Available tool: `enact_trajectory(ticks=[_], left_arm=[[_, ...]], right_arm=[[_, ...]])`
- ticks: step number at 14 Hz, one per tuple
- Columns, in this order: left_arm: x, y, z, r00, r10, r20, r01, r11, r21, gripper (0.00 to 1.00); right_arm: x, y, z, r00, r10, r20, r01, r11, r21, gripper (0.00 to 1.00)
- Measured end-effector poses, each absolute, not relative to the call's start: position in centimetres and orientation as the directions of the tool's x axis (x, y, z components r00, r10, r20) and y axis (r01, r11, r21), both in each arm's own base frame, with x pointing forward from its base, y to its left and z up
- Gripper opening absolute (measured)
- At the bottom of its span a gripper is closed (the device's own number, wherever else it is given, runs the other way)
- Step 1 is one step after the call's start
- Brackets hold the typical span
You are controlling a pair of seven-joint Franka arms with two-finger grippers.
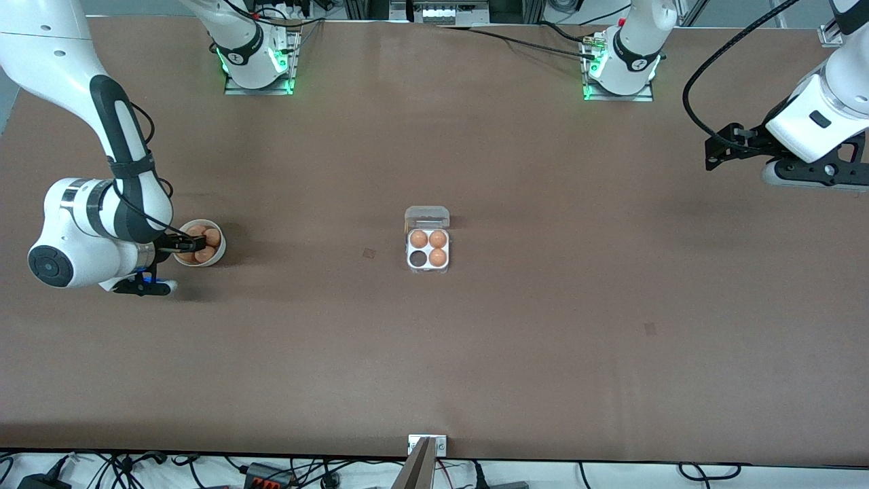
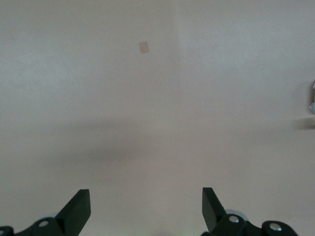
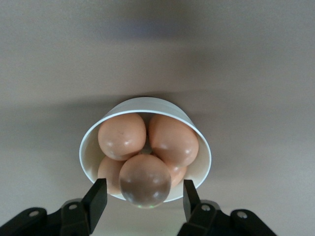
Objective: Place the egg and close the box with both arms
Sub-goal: 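Lower the right gripper into the bowl and grasp one brown egg, then lift the egg with the right gripper and carry it toward the carton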
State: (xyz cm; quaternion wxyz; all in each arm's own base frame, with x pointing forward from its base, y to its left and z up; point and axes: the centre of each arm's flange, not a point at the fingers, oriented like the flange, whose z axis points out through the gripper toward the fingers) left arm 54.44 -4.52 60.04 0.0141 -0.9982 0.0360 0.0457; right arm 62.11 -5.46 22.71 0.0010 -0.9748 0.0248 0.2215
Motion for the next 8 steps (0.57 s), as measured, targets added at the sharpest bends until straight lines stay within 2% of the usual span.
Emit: enact_trajectory(ticks=[5, 6, 8], left_arm=[[54.12, -4.48, 60.57, 0.992, -0.07, -0.109, -0.073, -0.997, -0.025, 1.0], [54.13, -4.48, 60.65, 0.992, -0.07, -0.108, -0.073, -0.997, -0.025, 1.0], [54.13, -4.48, 60.7, 0.992, -0.07, -0.107, -0.073, -0.997, -0.025, 1.0]], right_arm=[[62.03, -5.48, 22.21, 0.898, -0.044, -0.439, -0.046, -0.999, 0.007, 0.68], [62.02, -5.5, 22.14, 0.897, -0.044, -0.439, -0.046, -0.999, 0.007, 0.66], [62.03, -5.53, 22.08, 0.897, -0.045, -0.44, -0.046, -0.999, 0.007, 0.5]])
